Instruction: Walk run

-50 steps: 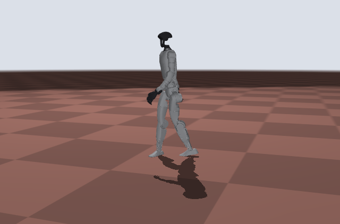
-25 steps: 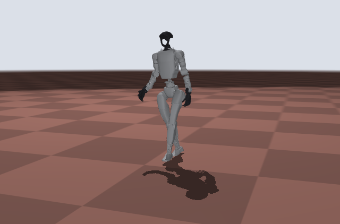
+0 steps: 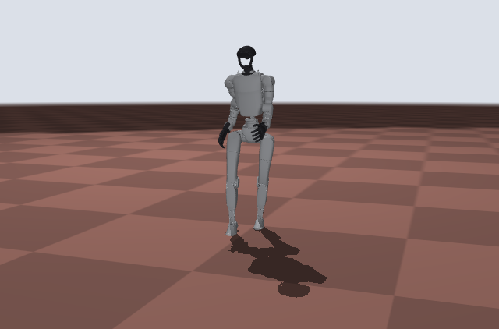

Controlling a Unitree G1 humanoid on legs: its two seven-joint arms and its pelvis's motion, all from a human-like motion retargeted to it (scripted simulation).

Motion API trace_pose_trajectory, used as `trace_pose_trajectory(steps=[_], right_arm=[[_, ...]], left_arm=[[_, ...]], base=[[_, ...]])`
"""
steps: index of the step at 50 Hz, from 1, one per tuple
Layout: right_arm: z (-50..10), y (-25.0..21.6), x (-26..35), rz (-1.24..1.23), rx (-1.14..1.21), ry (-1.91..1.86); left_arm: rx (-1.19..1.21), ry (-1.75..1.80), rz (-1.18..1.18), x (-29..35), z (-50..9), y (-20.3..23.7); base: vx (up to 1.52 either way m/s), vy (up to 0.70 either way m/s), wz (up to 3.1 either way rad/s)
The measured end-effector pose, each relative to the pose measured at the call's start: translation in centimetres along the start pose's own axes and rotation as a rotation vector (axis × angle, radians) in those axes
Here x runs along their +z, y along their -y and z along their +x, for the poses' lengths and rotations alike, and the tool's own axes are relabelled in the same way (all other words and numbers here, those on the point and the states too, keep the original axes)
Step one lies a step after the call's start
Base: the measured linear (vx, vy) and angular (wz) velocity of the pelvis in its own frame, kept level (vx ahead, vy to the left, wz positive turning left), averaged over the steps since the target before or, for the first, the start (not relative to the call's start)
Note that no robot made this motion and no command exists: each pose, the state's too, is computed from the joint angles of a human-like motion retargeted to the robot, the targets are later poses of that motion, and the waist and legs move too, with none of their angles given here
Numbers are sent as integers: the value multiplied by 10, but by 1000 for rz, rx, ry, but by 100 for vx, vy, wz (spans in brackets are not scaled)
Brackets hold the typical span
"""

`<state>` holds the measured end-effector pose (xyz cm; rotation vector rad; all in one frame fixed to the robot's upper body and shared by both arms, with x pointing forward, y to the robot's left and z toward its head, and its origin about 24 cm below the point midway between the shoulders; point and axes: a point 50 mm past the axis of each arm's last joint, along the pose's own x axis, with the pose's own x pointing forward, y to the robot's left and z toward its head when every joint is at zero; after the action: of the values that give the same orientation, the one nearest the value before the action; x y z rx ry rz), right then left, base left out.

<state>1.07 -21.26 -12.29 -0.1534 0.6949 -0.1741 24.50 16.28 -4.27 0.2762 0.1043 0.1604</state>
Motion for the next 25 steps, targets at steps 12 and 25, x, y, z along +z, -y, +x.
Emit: trace_pose_trajectory(steps=[12,25], right_arm=[[44,-27,75,90,-57,308],[59,-1,205,-3,222,844]], left_arm=[[-279,-192,-24,-58,-69,3],[-56,-276,-183,-70,-158,-1]], base=[[128,-43,-3],[144,-24,-43]])
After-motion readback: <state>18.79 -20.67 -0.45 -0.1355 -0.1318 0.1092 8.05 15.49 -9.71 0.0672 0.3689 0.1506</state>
